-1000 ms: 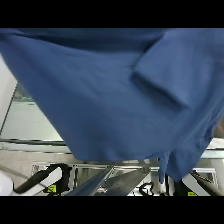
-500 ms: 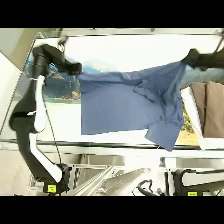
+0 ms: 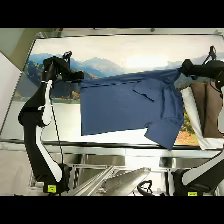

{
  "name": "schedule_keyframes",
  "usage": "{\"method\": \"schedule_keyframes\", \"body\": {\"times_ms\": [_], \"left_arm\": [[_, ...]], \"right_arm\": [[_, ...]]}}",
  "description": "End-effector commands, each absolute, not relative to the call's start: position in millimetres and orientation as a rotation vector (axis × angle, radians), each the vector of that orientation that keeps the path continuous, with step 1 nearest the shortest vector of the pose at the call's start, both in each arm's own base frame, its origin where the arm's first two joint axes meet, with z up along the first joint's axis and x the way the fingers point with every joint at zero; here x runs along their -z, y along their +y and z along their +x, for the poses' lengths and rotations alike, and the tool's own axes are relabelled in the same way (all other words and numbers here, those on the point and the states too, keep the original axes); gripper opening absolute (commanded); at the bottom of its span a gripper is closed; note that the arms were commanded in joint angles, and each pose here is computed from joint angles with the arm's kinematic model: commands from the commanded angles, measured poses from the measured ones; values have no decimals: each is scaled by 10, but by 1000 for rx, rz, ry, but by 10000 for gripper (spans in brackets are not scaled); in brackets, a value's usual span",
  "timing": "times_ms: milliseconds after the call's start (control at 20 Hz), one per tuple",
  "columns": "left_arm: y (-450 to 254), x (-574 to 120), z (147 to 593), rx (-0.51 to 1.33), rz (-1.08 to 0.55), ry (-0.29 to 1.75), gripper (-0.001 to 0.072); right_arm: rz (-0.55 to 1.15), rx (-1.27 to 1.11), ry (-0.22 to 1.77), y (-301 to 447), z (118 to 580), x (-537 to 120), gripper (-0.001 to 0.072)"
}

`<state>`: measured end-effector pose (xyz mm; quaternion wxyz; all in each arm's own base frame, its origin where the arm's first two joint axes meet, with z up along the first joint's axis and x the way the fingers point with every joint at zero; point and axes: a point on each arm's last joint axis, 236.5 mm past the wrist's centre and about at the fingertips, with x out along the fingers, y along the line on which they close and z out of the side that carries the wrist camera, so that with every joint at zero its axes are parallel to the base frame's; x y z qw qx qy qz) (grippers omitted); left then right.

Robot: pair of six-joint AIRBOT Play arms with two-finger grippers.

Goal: Fold the shirts.

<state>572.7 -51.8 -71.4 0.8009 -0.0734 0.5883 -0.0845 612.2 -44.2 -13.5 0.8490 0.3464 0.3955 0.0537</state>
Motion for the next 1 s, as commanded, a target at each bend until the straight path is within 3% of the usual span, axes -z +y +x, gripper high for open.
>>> {"method": "schedule_keyframes", "body": {"times_ms": [0, 250, 600, 950], "left_arm": [[-495, 472, 5615, 173, -163, 1259, 14], [-605, 387, 5273, 201, -154, 1380, 13], [-674, 958, 4937, 160, -71, 1592, 13], [-670, 1037, 5045, 144, -88, 1558, 14]], "right_arm": [[636, -125, 861, -581, 6095, 76, 16], [482, -101, 1028, -762, 5765, 345, 16], [324, -84, 1163, -781, 5523, 566, 16], [209, -91, 1213, -649, 5487, 687, 16]]}}
